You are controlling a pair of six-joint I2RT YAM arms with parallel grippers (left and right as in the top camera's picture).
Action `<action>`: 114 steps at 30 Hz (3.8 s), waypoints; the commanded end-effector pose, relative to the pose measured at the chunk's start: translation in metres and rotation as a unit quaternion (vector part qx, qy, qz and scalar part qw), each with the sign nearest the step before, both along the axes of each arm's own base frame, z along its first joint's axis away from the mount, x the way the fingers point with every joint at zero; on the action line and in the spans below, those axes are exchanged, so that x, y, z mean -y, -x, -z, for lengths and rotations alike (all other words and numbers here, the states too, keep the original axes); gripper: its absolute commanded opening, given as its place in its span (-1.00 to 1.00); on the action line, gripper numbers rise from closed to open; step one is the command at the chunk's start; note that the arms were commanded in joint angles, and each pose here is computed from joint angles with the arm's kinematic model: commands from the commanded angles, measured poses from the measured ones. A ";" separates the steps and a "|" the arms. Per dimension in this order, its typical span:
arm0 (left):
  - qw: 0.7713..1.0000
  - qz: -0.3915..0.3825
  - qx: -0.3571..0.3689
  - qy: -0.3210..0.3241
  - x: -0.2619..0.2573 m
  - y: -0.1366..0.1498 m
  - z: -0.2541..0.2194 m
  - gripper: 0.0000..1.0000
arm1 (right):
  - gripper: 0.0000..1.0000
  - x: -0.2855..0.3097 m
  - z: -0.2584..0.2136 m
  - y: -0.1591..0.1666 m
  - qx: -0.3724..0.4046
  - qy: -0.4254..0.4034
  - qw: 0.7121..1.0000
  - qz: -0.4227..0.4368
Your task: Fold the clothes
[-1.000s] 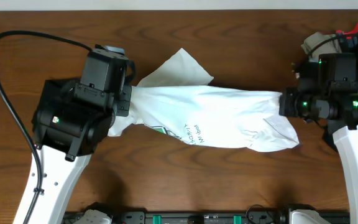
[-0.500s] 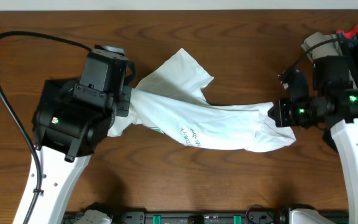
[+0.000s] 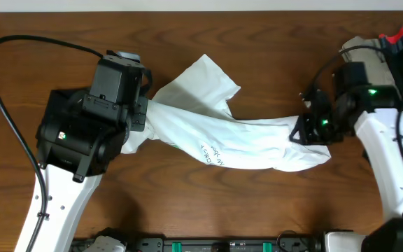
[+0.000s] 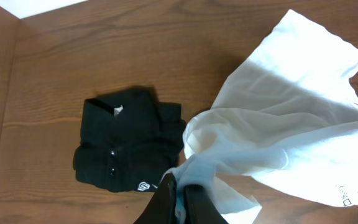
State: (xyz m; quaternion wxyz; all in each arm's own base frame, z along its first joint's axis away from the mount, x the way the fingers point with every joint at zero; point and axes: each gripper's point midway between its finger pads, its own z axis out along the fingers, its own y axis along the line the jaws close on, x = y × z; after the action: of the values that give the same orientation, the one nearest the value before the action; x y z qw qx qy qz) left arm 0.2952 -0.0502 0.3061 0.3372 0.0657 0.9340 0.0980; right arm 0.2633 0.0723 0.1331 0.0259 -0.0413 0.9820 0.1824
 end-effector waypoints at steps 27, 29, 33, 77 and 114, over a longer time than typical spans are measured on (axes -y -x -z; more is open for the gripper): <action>1.000 -0.009 0.017 -0.009 -0.007 0.000 -0.009 -0.88 | -0.24 -0.018 0.116 0.032 -0.091 0.023 0.991 0.091; 1.000 -0.009 0.017 -0.010 -0.007 0.000 -0.009 -0.88 | -0.24 -0.020 0.116 0.034 -0.097 0.019 0.990 0.099; 1.000 -0.009 0.017 -0.010 -0.007 0.000 -0.009 -0.88 | -0.26 -0.028 0.115 0.039 -0.106 0.004 0.990 0.092; 1.000 -0.009 0.015 -0.010 -0.007 0.001 -0.009 -0.88 | -0.97 -0.049 0.089 -0.013 -0.005 -0.143 0.980 0.139; 1.000 -0.008 0.015 -0.010 -0.007 0.001 -0.009 -0.88 | -0.97 0.002 0.009 0.018 0.079 -0.070 0.985 0.138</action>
State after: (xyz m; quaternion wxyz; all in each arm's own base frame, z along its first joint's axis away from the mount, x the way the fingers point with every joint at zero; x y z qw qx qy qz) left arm 0.2955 -0.0491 0.3065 0.3381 0.0646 0.9334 0.1013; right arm 0.2512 0.0810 0.1347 0.1520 0.0801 0.9457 0.2759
